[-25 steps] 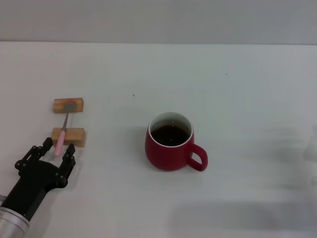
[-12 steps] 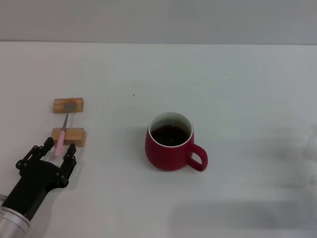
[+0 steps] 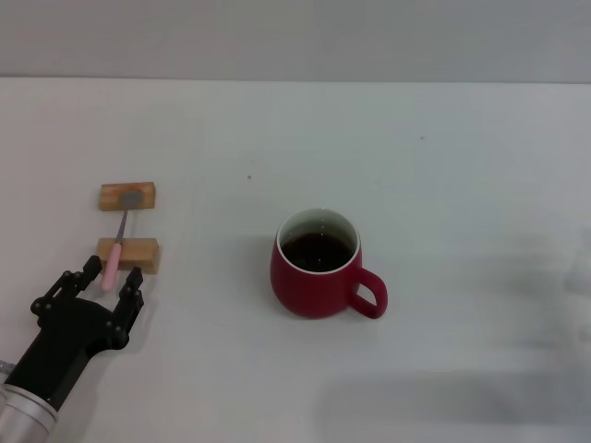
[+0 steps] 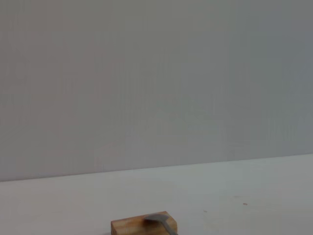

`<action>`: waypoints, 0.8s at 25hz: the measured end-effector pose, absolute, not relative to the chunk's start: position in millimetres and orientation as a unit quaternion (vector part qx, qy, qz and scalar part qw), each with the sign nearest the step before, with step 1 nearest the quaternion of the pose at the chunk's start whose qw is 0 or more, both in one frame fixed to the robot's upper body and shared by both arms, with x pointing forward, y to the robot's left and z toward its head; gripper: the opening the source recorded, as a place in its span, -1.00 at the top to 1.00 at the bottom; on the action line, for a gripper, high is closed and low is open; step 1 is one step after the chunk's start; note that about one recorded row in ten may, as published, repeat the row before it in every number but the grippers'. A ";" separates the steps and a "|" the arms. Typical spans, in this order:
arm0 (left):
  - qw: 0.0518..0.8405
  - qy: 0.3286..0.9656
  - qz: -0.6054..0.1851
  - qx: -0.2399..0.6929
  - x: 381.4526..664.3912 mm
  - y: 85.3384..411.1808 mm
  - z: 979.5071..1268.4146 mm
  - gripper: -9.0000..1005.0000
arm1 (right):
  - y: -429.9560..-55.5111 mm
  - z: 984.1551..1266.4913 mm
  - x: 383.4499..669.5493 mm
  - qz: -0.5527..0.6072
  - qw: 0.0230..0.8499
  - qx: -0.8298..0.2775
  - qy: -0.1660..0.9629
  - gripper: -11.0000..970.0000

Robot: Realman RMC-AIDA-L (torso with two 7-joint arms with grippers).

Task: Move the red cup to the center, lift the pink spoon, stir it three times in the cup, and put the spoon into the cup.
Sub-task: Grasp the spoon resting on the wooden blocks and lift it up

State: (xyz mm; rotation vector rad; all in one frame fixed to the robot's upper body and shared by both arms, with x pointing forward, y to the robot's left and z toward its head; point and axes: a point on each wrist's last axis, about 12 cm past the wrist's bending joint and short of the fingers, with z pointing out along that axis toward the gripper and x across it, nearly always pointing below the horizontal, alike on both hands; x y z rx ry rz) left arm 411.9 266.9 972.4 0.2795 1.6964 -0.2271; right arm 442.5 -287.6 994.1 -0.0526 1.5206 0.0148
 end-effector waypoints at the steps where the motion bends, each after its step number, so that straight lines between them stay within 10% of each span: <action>1: 0.647 0.746 -0.100 0.123 411.9 266.9 972.5 -0.06 | -287.7 994.2 442.7 0.006 0.724 -0.024 0.689 0.98; 20: 0.647 0.746 -0.096 0.129 409.5 267.5 971.7 0.04 | -288.3 994.2 442.8 0.005 0.724 -0.025 0.689 0.98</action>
